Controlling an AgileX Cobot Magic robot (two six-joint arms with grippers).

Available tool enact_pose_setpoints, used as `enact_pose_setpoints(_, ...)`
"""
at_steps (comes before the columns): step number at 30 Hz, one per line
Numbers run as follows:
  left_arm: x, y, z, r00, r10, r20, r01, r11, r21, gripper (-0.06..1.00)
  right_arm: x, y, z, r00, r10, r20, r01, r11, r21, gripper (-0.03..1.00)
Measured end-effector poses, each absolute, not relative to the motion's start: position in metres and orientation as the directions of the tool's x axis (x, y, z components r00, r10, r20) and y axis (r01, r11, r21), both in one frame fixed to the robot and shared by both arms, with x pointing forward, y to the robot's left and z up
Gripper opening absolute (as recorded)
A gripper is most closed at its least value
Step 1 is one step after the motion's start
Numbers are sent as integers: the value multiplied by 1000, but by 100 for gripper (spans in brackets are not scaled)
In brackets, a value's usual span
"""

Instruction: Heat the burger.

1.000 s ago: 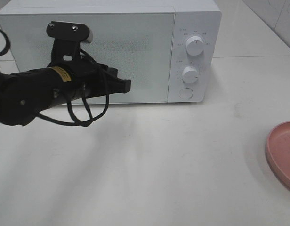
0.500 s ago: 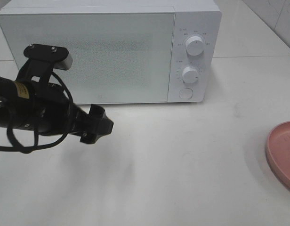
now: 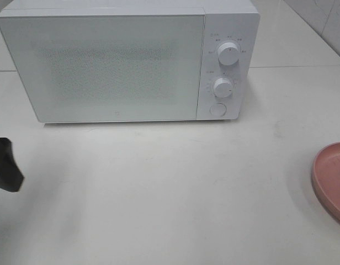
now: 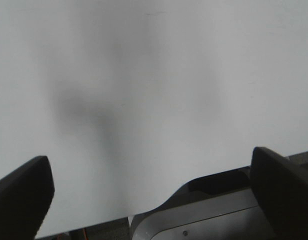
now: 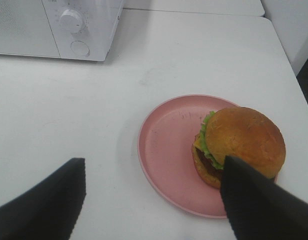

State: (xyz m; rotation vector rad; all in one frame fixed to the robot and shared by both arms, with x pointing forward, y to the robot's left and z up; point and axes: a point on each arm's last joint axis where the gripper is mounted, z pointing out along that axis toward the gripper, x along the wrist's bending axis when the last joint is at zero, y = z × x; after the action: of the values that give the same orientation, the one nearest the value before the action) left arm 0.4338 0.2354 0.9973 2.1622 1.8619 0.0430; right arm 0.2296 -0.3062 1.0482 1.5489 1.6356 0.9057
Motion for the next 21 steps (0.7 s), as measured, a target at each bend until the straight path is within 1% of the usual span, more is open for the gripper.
enact_pose_setpoints(1, 434, 235, 997, 166, 973, -163, 964, -125, 234, 99, 230, -306, 1048, -41, 999, -23, 510, 41, 859, 76)
enact_pose_setpoints(3, 425, 271, 1011, 53, 992, -112, 973, -26, 230, 99, 230, -306, 1048, -41, 999, -23, 510, 41, 859, 76)
enact_pose_setpoints(4, 425, 271, 1011, 53, 992, -112, 973, -26, 230, 99, 230, -306, 1048, -41, 999, -23, 510, 41, 859, 76)
enact_pose_setpoints(5, 422, 280, 1014, 19, 995, -98, 974, 3, 226, 99, 230, -306, 1048, -41, 999, -23, 510, 41, 859, 76)
enact_pose_setpoints(6, 414, 293, 1021, -40, 996, -83, 972, 58, 230, 99, 230, -306, 1048, -41, 999, -23, 510, 41, 859, 76)
enact_pose_setpoints(7, 414, 293, 1021, -40, 996, -83, 972, 58, 230, 99, 230, -306, 1048, -41, 999, -23, 510, 41, 859, 76)
enact_pose_setpoints(9, 403, 301, 1032, -85, 993, -80, 957, 104, 270, 99, 230, -306, 1048, -41, 999, -23, 510, 41, 859, 76)
enact_pose_setpoints(15, 384, 303, 1048, -82, 994, -68, 933, 100, 345, 99, 230, -306, 1048, -41, 999, -23, 510, 41, 859, 76)
enact_pose_setpoints(17, 370, 303, 1059, -76, 995, -66, 905, 97, 415, 99, 230, -306, 1048, -41, 999, -23, 510, 41, 859, 76)
enact_pose_setpoints(21, 354, 302, 1058, -73, 995, -67, 884, 95, 458, 99, 230, -306, 1048, -41, 999, -23, 510, 41, 859, 76)
